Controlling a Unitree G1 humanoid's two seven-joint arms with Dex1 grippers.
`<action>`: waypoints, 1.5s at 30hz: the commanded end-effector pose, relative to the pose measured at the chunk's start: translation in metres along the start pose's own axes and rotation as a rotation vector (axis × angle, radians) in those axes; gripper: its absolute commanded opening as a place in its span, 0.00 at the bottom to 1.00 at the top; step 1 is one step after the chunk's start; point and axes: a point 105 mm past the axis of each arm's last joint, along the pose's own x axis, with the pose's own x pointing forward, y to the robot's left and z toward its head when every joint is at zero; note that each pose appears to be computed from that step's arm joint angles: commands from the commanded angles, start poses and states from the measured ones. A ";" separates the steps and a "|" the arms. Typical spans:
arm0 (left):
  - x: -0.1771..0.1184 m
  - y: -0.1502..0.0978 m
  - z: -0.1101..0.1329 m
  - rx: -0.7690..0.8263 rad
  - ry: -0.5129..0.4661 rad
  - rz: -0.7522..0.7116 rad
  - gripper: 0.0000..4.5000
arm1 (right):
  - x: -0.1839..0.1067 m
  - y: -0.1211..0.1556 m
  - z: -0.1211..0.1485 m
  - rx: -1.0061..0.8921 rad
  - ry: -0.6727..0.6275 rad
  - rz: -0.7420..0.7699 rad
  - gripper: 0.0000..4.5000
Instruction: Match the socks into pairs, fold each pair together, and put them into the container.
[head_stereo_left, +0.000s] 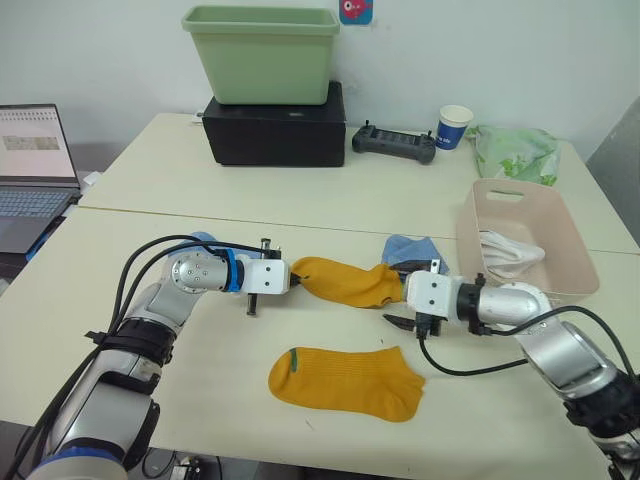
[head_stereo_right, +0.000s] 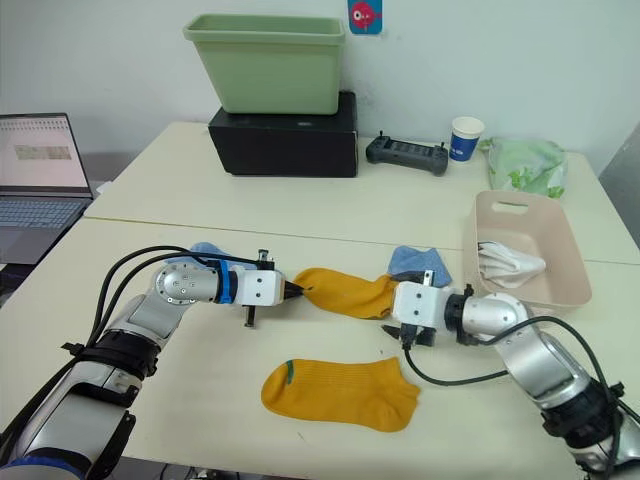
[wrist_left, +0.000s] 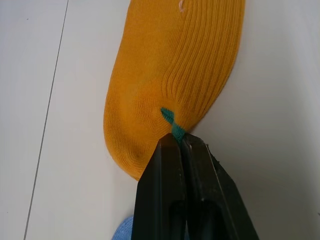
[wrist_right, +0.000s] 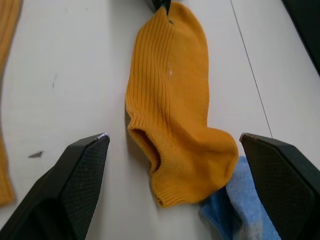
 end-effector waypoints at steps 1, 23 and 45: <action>-0.003 0.000 0.002 0.009 0.000 0.001 0.00 | 0.006 -0.001 0.007 -0.098 -0.048 -0.021 0.79; -0.055 -0.020 0.034 -0.165 -0.054 -0.210 0.00 | -0.030 0.003 0.027 0.147 -0.214 0.083 0.00; -0.015 -0.003 0.009 -0.750 0.006 -0.396 0.00 | -0.008 0.006 -0.015 0.687 0.076 0.068 0.00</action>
